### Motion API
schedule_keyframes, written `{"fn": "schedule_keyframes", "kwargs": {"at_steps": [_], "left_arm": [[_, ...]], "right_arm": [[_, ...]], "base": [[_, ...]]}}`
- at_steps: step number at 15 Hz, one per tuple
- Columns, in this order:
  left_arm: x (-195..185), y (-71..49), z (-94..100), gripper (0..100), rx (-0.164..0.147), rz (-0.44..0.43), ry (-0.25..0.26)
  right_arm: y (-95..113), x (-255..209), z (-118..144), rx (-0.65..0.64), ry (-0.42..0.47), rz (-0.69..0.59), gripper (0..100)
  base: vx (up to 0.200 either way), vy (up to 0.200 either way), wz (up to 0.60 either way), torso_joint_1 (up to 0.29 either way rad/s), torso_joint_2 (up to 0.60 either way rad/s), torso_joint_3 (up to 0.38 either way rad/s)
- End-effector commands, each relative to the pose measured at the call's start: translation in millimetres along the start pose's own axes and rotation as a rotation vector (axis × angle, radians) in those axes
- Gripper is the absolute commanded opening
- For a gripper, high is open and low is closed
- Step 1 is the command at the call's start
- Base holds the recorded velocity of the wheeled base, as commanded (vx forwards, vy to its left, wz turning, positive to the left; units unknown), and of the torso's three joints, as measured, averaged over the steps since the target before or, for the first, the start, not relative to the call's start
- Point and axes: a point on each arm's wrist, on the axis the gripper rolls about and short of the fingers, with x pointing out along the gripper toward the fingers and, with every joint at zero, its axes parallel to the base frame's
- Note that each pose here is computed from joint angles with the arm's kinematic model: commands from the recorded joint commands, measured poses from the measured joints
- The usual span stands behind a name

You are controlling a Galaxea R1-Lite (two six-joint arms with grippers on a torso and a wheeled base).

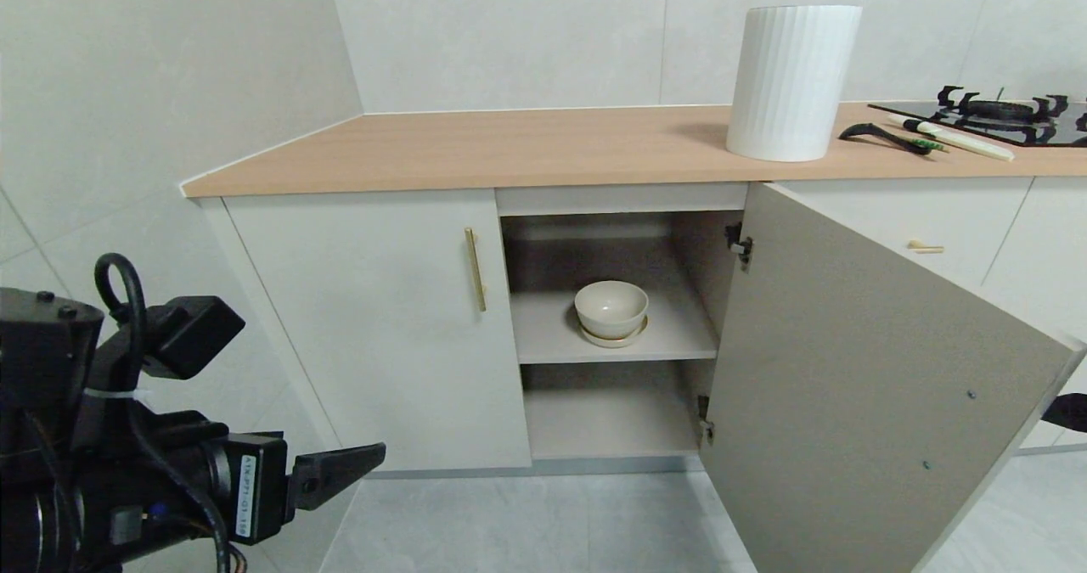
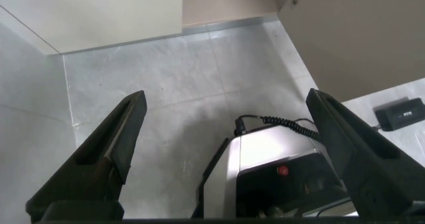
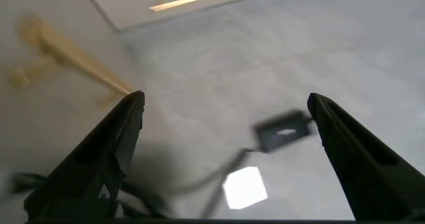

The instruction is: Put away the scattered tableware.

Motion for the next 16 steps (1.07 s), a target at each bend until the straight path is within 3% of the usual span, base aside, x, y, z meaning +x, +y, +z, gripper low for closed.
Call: {"fn": "schedule_keyframes", "kwargs": {"at_steps": [1, 5, 13, 16], "left_arm": [[0, -0.1, 0.5, 100, -0.001, 0.0, -0.002], [-1, -0.2, 0.9, 100, -0.001, -0.002, -0.006], [-2, 0.0, 1.4, 100, -0.002, -0.003, -0.01], [-2, -0.1, 1.8, 100, -0.004, -0.003, -0.012]], "right_arm": [[3, 16, 0, 0.0, 0.056, 0.01, 100], [9, 14, -1, -0.005, 0.062, 0.098, 100], [51, 3, -8, 0.039, 0.088, 0.279, 100], [70, 0, -15, -0.003, 0.12, 0.355, 100]], "base": [[0.0, 0.0, 0.0, 0.0, 0.0, 0.0], [0.0, 0.0, 0.0, 0.0, 0.0, 0.0], [0.0, 0.0, 0.0, 0.0, 0.0, 0.0], [0.0, 0.0, 0.0, 0.0, 0.0, 0.0]]}}
